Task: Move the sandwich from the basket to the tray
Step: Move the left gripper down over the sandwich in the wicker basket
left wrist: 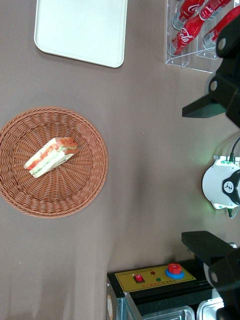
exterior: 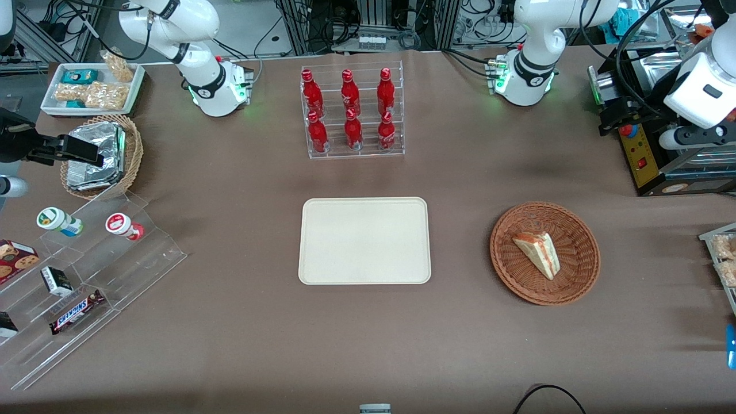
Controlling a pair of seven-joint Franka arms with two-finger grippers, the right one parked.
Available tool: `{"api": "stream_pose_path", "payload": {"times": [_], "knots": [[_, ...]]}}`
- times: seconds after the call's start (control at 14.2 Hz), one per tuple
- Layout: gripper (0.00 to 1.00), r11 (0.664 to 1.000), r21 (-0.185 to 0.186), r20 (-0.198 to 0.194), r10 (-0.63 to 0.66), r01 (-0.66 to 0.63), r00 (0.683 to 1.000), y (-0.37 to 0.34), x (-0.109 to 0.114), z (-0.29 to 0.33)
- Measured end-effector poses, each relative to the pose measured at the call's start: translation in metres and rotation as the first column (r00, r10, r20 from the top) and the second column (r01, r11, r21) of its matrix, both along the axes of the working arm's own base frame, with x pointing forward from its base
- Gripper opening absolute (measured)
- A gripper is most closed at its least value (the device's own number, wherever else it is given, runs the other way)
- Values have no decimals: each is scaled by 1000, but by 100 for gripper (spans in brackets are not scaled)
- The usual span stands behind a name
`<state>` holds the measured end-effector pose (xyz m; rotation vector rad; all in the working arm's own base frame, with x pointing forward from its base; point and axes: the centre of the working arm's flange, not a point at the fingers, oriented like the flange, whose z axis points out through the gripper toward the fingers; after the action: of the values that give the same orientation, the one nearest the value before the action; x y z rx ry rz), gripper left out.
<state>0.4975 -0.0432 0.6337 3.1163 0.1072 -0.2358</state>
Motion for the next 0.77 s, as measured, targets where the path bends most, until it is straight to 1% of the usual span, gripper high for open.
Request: {"api": "stream_pose_path", "payload": {"times": [0.42,0.49,0.63,0.7,0.77], "knots": [[100,1000,0,-3,2,-2,1000,0,0,-1],[100,1000,0,-12,3,-3,1000,0,2,-5],[100,1000,2,-49,5,-5,999,1,9,-26],[100,1000,1,-66,10,-10,998,1,18,-44],[100,1000,1,-68,24,-24,997,2,29,-62]]}}
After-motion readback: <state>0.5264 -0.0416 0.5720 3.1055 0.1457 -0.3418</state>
